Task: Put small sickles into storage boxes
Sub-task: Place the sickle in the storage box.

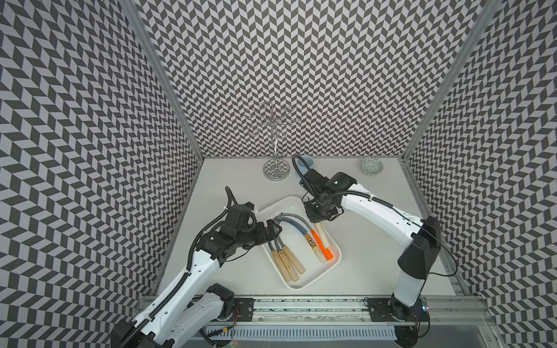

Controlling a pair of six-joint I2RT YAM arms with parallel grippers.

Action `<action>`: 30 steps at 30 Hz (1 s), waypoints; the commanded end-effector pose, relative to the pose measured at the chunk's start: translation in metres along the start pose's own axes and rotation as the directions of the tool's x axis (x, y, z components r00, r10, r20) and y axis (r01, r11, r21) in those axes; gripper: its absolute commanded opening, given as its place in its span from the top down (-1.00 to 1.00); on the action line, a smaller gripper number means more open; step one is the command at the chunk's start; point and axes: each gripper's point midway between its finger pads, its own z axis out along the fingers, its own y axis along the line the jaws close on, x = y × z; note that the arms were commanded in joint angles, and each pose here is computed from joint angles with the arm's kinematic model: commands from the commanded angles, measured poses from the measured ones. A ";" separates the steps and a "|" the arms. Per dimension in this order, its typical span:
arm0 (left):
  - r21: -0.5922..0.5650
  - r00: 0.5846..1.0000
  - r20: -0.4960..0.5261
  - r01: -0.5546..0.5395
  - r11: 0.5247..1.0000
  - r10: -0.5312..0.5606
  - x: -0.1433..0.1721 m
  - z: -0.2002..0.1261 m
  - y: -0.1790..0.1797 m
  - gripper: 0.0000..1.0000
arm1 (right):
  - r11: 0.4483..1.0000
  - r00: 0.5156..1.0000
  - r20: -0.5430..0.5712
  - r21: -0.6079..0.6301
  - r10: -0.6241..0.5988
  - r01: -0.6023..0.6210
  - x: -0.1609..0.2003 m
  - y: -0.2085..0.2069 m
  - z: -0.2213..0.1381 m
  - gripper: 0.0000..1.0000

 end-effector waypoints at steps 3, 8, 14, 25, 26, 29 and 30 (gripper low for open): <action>-0.027 0.997 0.034 0.071 0.997 -0.071 0.002 -0.014 0.007 -0.99 | 0.996 0.996 0.036 -0.001 -0.087 0.087 -0.008 0.022 0.003 0.74; -0.033 0.993 0.050 0.110 0.993 -0.108 0.007 -0.025 0.010 -0.99 | 0.990 0.990 0.006 -0.018 -0.141 0.141 -0.003 0.034 0.012 0.74; -0.055 0.988 0.067 0.140 0.989 -0.136 0.012 -0.035 0.017 -0.99 | 0.981 0.981 -0.018 -0.010 -0.194 0.194 -0.003 0.044 0.021 0.74; -0.061 0.980 0.080 0.185 0.981 -0.180 0.015 -0.041 0.020 -0.99 | 0.962 0.961 -0.032 -0.010 -0.273 0.273 0.006 0.069 0.039 0.74; -0.064 0.980 0.079 0.188 0.980 -0.183 0.015 -0.041 0.021 -0.99 | 0.961 0.960 -0.036 -0.013 -0.277 0.277 0.008 0.071 0.041 0.74; -0.066 0.980 0.080 0.188 0.980 -0.183 0.014 -0.041 0.021 -0.99 | 0.957 0.956 -0.046 -0.022 -0.290 0.289 0.014 0.077 0.046 0.74; -0.074 0.980 0.080 0.190 0.979 -0.185 0.015 -0.040 0.022 -0.99 | 0.956 0.955 -0.048 -0.024 -0.293 0.292 0.016 0.079 0.048 0.74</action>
